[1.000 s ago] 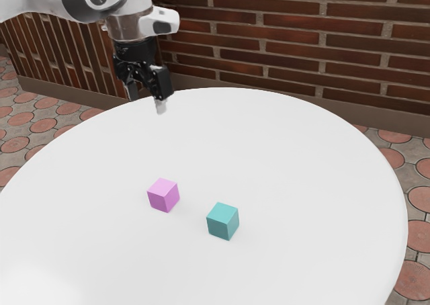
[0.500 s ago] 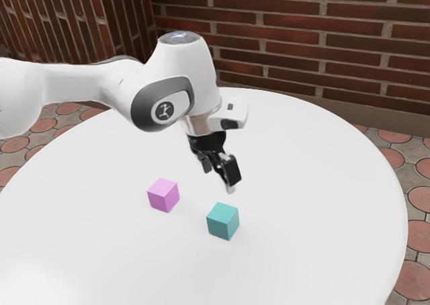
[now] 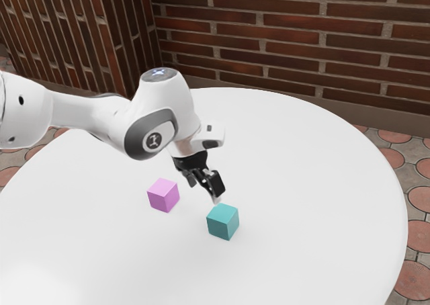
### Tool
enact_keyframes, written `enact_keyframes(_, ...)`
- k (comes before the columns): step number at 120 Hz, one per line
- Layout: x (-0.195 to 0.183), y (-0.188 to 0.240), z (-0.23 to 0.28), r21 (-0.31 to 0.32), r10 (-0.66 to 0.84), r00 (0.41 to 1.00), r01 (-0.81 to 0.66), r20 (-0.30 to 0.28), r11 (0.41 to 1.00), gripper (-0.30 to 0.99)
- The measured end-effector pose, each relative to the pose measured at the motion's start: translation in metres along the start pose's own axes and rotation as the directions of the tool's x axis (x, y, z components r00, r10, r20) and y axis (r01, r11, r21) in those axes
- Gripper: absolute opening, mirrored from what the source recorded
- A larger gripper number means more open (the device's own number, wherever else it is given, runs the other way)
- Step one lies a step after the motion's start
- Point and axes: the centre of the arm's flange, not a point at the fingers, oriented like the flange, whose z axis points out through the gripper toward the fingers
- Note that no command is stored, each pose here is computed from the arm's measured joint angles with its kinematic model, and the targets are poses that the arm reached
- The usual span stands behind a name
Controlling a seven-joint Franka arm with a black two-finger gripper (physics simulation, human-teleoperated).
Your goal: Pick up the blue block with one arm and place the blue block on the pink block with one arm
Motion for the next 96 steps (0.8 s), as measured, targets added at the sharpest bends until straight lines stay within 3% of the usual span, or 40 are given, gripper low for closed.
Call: enact_keyframes(96, 0.005, -0.002, 0.064, -0.045, -0.084, 0.996, 0.083, -0.019, 0.996, 0.69)
